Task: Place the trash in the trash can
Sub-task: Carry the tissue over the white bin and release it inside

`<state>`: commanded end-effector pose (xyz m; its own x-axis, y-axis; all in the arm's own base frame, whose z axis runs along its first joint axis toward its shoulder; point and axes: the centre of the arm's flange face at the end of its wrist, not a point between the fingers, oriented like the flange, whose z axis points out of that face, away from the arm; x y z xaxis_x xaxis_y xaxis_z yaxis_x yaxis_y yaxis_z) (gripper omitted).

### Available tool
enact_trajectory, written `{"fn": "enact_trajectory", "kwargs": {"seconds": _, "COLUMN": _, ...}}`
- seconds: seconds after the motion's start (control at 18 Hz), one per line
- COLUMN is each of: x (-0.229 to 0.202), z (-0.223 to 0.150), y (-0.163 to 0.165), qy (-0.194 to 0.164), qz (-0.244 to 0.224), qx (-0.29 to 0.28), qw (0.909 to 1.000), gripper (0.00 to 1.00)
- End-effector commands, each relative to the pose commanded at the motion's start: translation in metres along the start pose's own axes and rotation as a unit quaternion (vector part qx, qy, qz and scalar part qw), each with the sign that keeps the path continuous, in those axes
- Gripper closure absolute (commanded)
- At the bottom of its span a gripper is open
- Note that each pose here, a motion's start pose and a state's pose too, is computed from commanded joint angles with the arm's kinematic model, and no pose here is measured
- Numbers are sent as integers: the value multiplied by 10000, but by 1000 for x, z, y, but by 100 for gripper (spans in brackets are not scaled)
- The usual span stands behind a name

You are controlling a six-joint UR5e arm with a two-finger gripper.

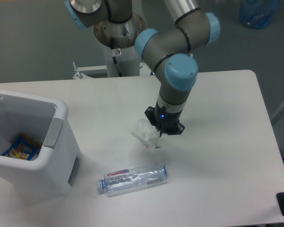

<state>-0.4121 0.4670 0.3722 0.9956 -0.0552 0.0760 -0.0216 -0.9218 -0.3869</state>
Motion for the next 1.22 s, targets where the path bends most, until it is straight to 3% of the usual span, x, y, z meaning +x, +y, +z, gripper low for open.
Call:
{"fn": "enact_trajectory", "kwargs": {"seconds": 0.33, "x": 44, "z": -80, "y": -53, "qy": 79, "qz": -279, "qx": 1204, "qw": 9923, "gripper": 100}}
{"fn": "enact_trajectory", "kwargs": {"seconds": 0.61, "x": 114, "z": -136, "y": -100, "qy": 287, "qz": -213, "qx": 1865, "qw": 9818, "gripper": 100}}
{"fn": "enact_trajectory", "kwargs": {"seconds": 0.94, "x": 209, "z": -139, "y": -144, "qy": 619, "qz": 133, "qx": 1895, "qw": 9798, "gripper": 100}}
{"fn": "enact_trajectory", "kwargs": {"seconds": 1.11, "x": 234, "z": -129, "y": -154, "qy": 761, "qz": 352, "qx": 1844, "qw": 9793, "gripper": 100}}
{"fn": "enact_trajectory", "kwargs": {"seconds": 1.22, "x": 248, "z": -122, "y": -160, "qy": 800, "qz": 536, "qx": 1878, "qw": 9775, "gripper": 91}}
